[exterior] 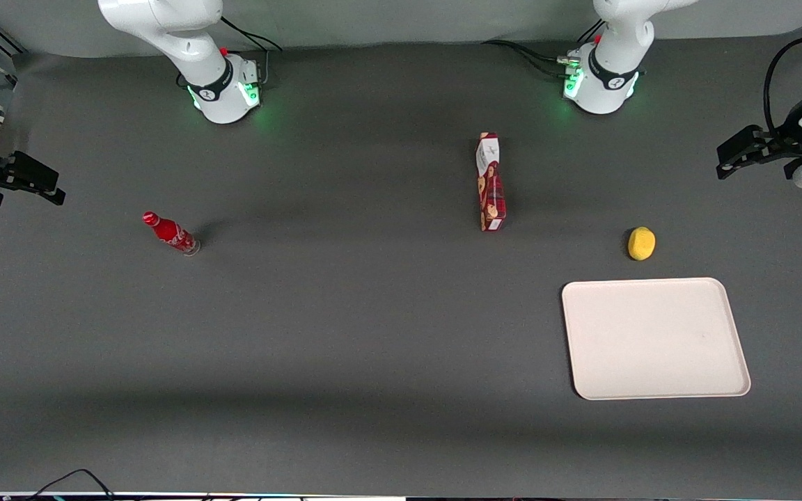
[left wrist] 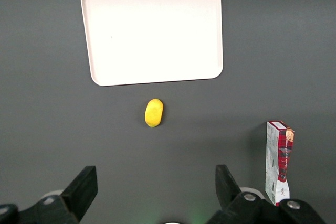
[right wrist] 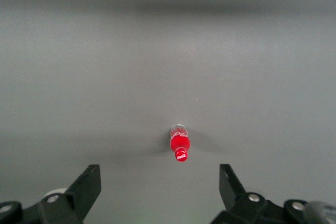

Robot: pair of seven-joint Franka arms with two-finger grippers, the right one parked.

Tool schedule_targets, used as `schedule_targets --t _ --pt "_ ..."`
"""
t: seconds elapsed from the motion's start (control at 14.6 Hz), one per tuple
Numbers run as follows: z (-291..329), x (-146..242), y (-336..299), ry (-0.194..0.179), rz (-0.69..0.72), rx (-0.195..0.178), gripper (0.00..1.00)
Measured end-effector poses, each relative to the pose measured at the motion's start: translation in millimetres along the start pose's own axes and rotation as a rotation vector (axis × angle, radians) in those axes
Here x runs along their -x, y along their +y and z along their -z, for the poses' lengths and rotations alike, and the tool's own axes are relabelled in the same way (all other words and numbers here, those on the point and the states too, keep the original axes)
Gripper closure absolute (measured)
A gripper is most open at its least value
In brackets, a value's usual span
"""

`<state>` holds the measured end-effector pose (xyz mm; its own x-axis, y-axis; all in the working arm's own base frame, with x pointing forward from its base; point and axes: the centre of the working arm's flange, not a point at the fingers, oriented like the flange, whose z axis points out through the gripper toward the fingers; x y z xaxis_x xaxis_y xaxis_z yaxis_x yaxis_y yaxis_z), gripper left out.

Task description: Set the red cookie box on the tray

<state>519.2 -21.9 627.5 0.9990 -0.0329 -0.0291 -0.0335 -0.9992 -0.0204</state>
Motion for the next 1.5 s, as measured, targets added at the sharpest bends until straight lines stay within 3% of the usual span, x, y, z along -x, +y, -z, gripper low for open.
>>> schedule_targets --t 0.34,0.48,0.68,0.82,1.09,1.3,1.5 --pt "-3.1 -0.1 1.2 -0.006 -0.006 0.006 0.0" --pt "-7.7 -0.3 8.2 -0.018 -0.013 0.05 0.0" --pt "-30.6 1.3 31.7 -0.072 -0.042 0.11 0.0" --pt "-54.1 6.0 73.8 -0.119 -0.059 0.106 0.0" --pt "-123.5 30.1 186.2 -0.135 -0.021 0.06 0.0" --pt "-193.2 61.2 235.1 -0.164 -0.006 0.091 0.0" --pt "-253.8 92.1 252.1 -0.178 -0.013 0.087 0.0"
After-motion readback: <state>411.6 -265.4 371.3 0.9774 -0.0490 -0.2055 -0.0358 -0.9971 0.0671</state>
